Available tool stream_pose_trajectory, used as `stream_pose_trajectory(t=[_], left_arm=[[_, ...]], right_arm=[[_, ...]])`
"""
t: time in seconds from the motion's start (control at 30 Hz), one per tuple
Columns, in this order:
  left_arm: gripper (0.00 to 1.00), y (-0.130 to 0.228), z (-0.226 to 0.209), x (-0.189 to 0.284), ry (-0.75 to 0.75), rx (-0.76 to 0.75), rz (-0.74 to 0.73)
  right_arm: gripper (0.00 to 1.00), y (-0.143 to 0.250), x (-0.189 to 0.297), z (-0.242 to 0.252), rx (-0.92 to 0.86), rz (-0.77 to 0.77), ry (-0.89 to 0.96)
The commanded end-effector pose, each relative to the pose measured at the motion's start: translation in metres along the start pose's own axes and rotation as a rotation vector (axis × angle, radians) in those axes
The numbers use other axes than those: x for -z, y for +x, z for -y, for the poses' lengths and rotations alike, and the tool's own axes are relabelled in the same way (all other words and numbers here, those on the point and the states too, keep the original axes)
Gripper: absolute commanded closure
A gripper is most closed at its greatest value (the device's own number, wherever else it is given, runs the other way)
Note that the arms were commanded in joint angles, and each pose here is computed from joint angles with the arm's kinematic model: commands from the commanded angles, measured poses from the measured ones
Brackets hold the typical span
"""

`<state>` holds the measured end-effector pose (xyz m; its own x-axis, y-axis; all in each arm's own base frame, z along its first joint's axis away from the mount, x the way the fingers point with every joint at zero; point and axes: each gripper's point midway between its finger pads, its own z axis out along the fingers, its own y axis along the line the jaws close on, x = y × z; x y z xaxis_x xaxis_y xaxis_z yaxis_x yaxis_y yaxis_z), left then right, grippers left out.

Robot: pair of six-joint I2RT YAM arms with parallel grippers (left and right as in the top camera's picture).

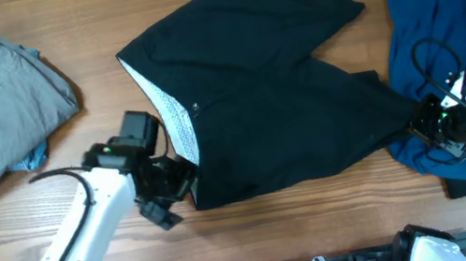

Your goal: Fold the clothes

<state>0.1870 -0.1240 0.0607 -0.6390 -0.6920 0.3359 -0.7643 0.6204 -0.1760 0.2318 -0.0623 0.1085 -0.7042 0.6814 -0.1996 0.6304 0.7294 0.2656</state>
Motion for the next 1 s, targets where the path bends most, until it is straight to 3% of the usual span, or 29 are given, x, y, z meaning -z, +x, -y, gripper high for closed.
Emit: stream_pose_trajectory(t=[0.0, 0.1, 0.37, 0.43, 0.53, 0.67, 0.8, 0.97], left_arm=[[0.15, 0.027, 0.009, -0.03, 0.033, 0.086, -0.064], [0.24, 0.03, 0.01, -0.051, 0.032, 0.099, 0.012], [0.3, -0.003, -0.002, -0.077, -0.066, 0.165, 0.164], [0.45, -0.01, -0.003, -0.08, -0.077, 0.167, 0.2], [0.96, -0.02, -0.004, -0.078, -0.079, 0.153, 0.256], [0.96, -0.04, -0.009, -0.062, -0.084, 0.108, 0.273], [0.96, -0.058, -0.045, 0.009, -0.183, 0.018, 0.31], [0.96, -0.049, -0.043, 0.094, -0.097, -0.183, 0.427]], right_arm=[[0.96, -0.006, 0.004, -0.004, 0.021, 0.013, -0.015], [0.95, -0.005, 0.004, -0.004, 0.034, 0.009, -0.016], [0.95, -0.001, 0.004, -0.003, 0.032, -0.005, -0.011], [0.95, -0.001, 0.004, -0.003, 0.032, -0.006, -0.011], [0.95, 0.0, 0.004, -0.002, 0.031, -0.01, -0.009], [0.95, 0.005, 0.004, 0.0, 0.026, -0.031, -0.001], [0.95, 0.021, 0.005, 0.006, 0.012, -0.097, 0.023], [0.96, 0.041, 0.02, -0.01, 0.005, -0.143, -0.08]])
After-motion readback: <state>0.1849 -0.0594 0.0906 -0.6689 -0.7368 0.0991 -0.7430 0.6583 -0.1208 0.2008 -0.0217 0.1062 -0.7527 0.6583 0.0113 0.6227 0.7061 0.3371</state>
